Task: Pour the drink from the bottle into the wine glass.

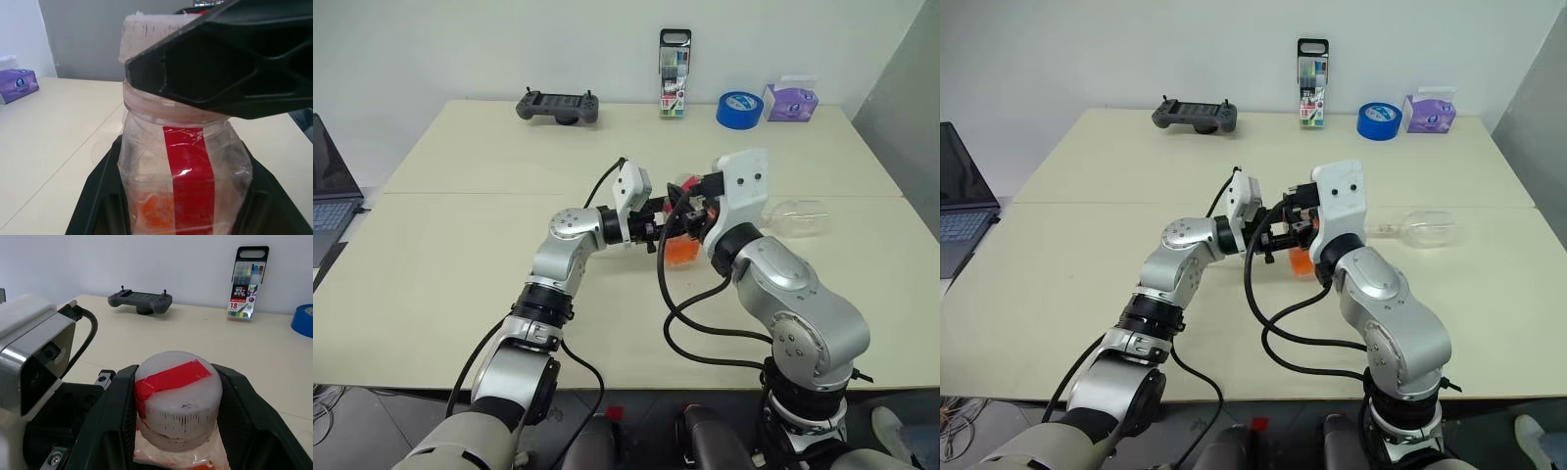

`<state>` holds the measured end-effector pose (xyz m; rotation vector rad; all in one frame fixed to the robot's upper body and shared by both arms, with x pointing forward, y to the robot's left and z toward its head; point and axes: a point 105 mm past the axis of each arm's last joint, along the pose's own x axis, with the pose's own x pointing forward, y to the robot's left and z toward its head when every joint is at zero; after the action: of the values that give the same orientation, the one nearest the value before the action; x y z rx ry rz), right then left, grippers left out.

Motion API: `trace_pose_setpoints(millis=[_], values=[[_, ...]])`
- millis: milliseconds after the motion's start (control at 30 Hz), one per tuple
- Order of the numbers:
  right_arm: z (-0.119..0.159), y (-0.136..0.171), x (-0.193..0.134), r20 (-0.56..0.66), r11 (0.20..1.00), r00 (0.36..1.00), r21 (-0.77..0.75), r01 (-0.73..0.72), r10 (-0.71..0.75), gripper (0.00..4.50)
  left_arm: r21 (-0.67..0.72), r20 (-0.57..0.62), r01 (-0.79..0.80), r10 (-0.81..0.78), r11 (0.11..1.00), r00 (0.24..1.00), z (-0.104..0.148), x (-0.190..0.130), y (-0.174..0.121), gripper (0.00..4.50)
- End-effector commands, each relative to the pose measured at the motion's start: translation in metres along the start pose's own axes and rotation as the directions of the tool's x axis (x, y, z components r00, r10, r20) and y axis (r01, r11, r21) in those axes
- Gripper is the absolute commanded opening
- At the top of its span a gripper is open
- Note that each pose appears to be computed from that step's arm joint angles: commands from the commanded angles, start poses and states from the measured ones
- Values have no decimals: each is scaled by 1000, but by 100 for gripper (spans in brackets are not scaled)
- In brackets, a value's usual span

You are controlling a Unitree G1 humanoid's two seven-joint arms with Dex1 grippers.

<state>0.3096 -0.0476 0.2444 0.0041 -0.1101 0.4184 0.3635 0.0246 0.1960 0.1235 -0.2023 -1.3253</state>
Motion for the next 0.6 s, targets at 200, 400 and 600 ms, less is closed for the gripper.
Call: trace_pose_setpoints(millis=[200,400,600], values=[[48,-2,-12,173,999,985,-28,-17,22,185,46,31,0,-2,999,1000,13,1,2,183],[62,-4,-24,222,999,974,5,-49,46,185,26,4,-16,16,1000,1000,1,-3,5,182],[63,-5,-27,231,992,972,104,-71,46,185,20,-1,-20,20,1000,1000,-4,-3,7,182]])
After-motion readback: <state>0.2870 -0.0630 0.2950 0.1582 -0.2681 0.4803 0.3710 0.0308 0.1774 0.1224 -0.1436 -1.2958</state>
